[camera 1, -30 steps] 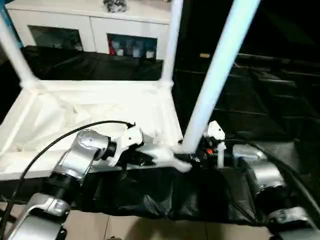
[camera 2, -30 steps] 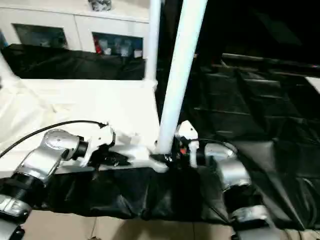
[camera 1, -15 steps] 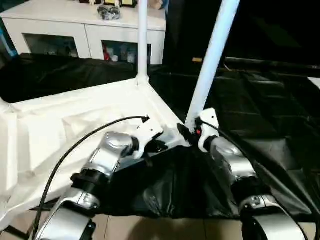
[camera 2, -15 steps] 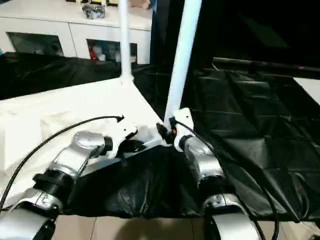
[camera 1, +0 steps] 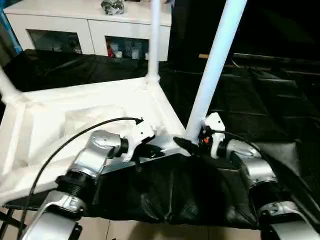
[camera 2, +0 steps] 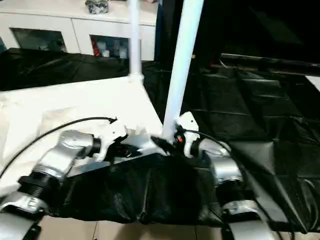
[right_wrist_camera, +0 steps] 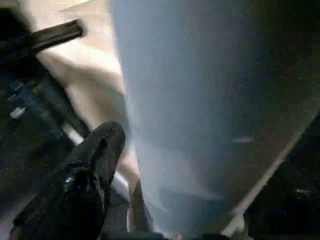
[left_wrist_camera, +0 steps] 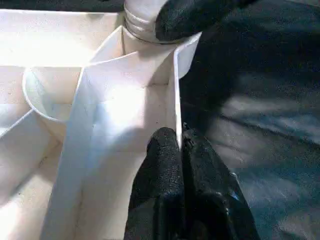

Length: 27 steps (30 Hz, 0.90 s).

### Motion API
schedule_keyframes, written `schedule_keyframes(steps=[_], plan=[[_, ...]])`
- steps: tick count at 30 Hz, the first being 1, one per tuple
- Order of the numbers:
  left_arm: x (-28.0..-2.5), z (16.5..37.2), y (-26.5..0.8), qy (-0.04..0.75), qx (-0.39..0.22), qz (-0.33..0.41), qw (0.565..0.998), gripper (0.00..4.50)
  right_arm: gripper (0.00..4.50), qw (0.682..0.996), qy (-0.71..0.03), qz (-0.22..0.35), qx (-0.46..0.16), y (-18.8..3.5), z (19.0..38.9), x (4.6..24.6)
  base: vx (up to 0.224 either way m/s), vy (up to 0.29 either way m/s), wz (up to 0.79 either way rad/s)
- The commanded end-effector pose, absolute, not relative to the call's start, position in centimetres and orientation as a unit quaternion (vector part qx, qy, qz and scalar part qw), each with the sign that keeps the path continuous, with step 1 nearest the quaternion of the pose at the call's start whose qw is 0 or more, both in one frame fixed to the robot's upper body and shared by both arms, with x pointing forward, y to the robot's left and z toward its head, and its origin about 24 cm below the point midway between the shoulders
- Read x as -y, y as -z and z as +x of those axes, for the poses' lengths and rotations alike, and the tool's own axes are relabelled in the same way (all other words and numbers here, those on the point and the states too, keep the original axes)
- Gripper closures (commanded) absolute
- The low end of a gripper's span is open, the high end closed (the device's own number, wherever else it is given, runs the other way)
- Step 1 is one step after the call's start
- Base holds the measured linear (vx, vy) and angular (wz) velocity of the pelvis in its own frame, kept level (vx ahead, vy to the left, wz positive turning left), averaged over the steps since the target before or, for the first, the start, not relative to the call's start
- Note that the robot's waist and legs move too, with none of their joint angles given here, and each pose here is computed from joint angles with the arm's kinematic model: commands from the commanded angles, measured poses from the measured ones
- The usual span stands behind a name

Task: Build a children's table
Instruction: Rotate leg to tighten

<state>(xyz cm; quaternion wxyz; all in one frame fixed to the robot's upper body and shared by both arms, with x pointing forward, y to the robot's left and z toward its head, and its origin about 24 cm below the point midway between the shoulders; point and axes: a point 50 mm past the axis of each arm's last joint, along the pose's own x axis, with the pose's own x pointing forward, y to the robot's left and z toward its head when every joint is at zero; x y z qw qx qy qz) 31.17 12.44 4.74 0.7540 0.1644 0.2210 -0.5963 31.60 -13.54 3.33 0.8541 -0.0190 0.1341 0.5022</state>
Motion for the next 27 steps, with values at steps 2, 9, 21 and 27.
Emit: schedule_keyframes(steps=[2, 9, 21, 27], plan=[[-11.4, 30.9, -5.1, 0.631, -0.204, 0.161, 0.731, 4.5, 1.53, 0.781, -0.603, -0.01, -0.164, -2.7, 29.7, 11.9, 0.0, 0.0, 0.0], [-12.6, 31.1, -5.6, 0.646, -0.21, 0.171, 0.713, 4.5, 1.98, 0.724, -0.66, -0.018, -0.201, -2.3, 28.4, 12.5, 0.0, 0.0, 0.0], [-12.7, 31.2, -5.3, 0.629, -0.217, 0.154, 0.73, 4.5, 2.16, 0.749, -0.633, 0.008, -0.196, -1.6, 28.0, 11.3, 0.0, 0.0, 0.0], [-10.3, 31.3, -4.2, 0.592, -0.225, 0.148, 0.76, 4.5, 2.17, 0.858, -0.464, 0.019, -0.219, 0.6, 29.6, 10.1, 0.0, 0.0, 0.0]])
